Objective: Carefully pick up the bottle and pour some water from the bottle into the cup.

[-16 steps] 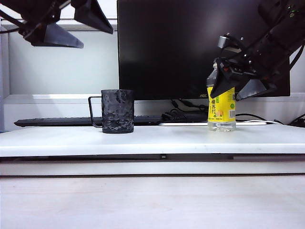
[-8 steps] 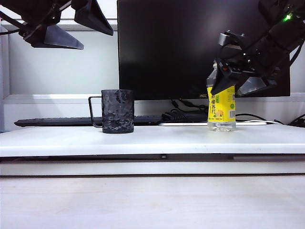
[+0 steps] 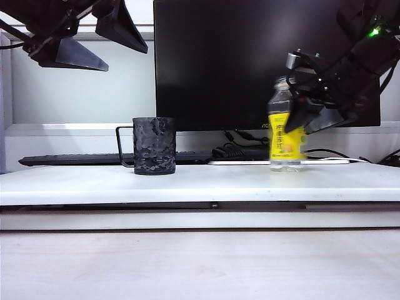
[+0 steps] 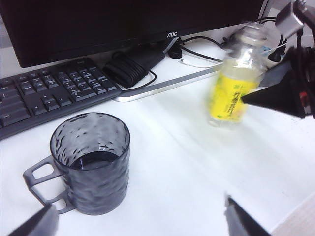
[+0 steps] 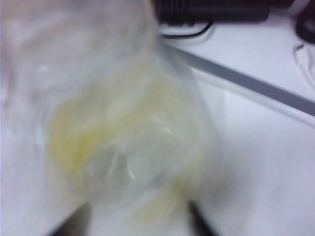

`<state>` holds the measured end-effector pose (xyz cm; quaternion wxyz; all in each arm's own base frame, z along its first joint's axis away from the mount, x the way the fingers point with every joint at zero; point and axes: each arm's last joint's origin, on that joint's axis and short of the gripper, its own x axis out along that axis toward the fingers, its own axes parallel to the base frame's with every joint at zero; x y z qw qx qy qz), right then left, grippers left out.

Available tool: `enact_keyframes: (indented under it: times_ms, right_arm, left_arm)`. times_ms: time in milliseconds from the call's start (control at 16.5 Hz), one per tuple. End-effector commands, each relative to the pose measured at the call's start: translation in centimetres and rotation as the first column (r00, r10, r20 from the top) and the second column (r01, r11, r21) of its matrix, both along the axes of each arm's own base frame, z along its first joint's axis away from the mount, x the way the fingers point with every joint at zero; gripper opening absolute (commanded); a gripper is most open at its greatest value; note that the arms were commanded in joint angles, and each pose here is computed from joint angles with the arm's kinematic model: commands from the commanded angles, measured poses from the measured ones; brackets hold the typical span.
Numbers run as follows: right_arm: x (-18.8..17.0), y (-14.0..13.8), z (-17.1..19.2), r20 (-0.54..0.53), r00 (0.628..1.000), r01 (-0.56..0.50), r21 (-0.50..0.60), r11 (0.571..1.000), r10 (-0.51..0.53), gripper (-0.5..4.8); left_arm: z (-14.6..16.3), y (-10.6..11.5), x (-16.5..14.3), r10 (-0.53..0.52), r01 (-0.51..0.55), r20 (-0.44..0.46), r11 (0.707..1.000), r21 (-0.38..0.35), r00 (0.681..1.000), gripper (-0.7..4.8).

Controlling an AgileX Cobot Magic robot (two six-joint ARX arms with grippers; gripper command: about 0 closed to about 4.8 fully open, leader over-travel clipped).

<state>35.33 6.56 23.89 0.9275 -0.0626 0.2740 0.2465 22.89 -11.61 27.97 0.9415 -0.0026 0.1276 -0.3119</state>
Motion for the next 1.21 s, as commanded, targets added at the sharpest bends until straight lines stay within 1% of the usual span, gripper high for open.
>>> enact_keyframes:
  times_ms: [61, 182, 243, 303, 364, 486, 546, 728, 1032, 1092, 1214]
  right_arm:
    - [0.2, 0.0, 0.3, 0.022, 1.0, -0.001, 0.001, 1.0, 0.001, 2.01]
    - [0.2, 0.0, 0.3, 0.021, 1.0, -0.001, 0.001, 1.0, 0.001, 2.03]
    - [0.2, 0.1, 0.4, 0.029, 0.999, -0.024, 0.017, 1.0, 0.024, 2.36]
    - [0.3, 0.2, 0.6, 0.054, 0.997, -0.058, 0.042, 0.997, 0.056, 3.49]
    - [0.4, 0.3, 0.8, 0.079, 0.995, -0.059, 0.044, 0.997, 0.055, 3.95]
    - [0.8, 0.4, 1.6, 0.171, 0.984, -0.065, 0.054, 0.996, 0.055, 4.33]
    - [0.9, 0.4, 1.9, 0.208, 0.977, -0.067, 0.057, 0.996, 0.054, 4.79]
    - [1.3, 0.5, 1.8, 0.232, 0.972, -0.067, 0.072, 0.995, 0.048, 4.79]
    - [2.6, 2.4, -1.1, 0.203, 0.976, -0.103, 0.088, 0.991, 0.084, 4.79]
    - [2.8, 3.0, -1.3, 0.218, 0.973, -0.1, 0.081, 0.992, 0.08, 4.79]
    - [3.1, 3.0, -1.5, 0.244, 0.969, -0.064, 0.071, 0.995, 0.045, 4.79]
  left_arm:
    - [0.3, 0.0, 0.0, 0.001, -0.001, 0.016, 1.0, -0.003, 1.0, 4.79]
    - [0.3, 0.0, 0.0, 0.001, -0.001, 0.016, 1.0, -0.003, 1.0, 4.79]
    - [0.3, 0.0, 0.0, 0.001, -0.001, 0.016, 1.0, -0.003, 1.0, 4.79]
    - [0.3, 0.0, 0.0, 0.001, -0.001, 0.016, 1.0, -0.003, 1.0, 4.79]
    - [0.3, 0.0, 0.0, 0.012, -0.012, 0.018, 1.0, 0.0, 1.0, 4.79]
    - [0.3, 0.2, 0.1, 0.08, -0.08, 0.028, 0.997, 0.013, 0.996, 4.79]
    - [0.3, 0.2, 0.2, 0.084, -0.085, 0.027, 0.996, 0.014, 0.996, 4.79]
    - [0.2, 0.1, 0.2, 0.083, -0.084, 0.023, 0.996, 0.016, 0.996, 4.79]
    - [-0.2, 0.0, 0.5, 0.084, -0.084, 0.008, 0.996, 0.025, 0.996, 4.79]
    - [-0.2, 0.0, 0.5, 0.084, -0.084, 0.006, 0.996, 0.027, 0.996, 4.79]
    - [-0.2, 0.0, 0.5, 0.084, -0.084, 0.007, 0.996, 0.027, 0.996, 4.79]
